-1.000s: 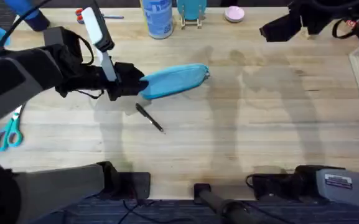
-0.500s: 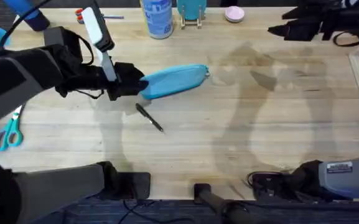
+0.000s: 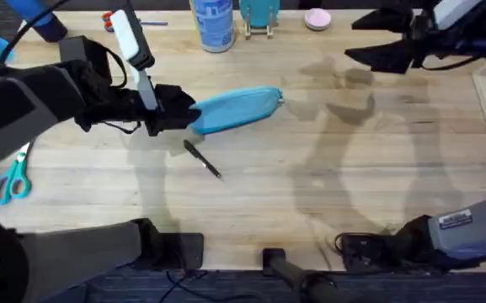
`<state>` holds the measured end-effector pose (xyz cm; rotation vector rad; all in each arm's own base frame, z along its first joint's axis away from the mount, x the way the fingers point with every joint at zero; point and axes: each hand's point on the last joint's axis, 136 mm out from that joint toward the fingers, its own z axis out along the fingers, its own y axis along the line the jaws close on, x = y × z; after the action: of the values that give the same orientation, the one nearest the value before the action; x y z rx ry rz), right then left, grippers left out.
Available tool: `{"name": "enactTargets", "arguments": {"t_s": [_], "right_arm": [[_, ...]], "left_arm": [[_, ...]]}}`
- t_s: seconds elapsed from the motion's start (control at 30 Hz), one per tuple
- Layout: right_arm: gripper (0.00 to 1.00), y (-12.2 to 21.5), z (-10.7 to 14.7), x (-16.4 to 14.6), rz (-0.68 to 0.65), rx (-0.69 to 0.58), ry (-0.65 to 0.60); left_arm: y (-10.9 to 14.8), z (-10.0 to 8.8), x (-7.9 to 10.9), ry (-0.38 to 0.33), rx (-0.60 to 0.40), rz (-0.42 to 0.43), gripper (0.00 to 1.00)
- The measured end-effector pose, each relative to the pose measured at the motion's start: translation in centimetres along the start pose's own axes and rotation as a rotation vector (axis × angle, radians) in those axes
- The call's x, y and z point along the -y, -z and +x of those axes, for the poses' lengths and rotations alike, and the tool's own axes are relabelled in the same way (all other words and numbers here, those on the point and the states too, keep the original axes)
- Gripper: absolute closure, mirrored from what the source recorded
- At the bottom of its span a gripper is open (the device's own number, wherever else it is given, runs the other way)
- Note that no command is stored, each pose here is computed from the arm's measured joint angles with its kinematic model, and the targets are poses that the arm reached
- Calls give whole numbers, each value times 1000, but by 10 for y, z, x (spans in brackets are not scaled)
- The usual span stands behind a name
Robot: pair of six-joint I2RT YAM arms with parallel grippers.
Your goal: Unzip the bag, pick up the pens from the table one at a time and place them inside, then zip the bag closed.
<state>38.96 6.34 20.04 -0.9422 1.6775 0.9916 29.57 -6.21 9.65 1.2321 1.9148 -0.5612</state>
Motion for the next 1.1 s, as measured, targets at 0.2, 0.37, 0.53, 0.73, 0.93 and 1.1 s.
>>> {"name": "enactTargets", "arguments": {"t_s": [0.2, 0.37, 0.53, 0.73, 0.93, 1.1], "right_arm": [[6, -15, 3, -16, -57, -21, 117], [6, -30, 16, -21, -75, -112, 231], [7, -45, 32, -25, -97, -226, 318], [6, -49, 44, -25, -101, -304, 370], [6, -48, 47, -23, -96, -323, 379], [6, -48, 48, -22, -95, -329, 385]], "left_arm": [[0, 0, 0, 0, 0, 0, 958], [0, 0, 0, 0, 0, 1, 958], [0, 0, 0, 0, 0, 1, 958], [0, 0, 0, 1, 0, 1, 959], [0, 0, 0, 1, 0, 1, 958], [0, 0, 0, 1, 0, 1, 958]]}}
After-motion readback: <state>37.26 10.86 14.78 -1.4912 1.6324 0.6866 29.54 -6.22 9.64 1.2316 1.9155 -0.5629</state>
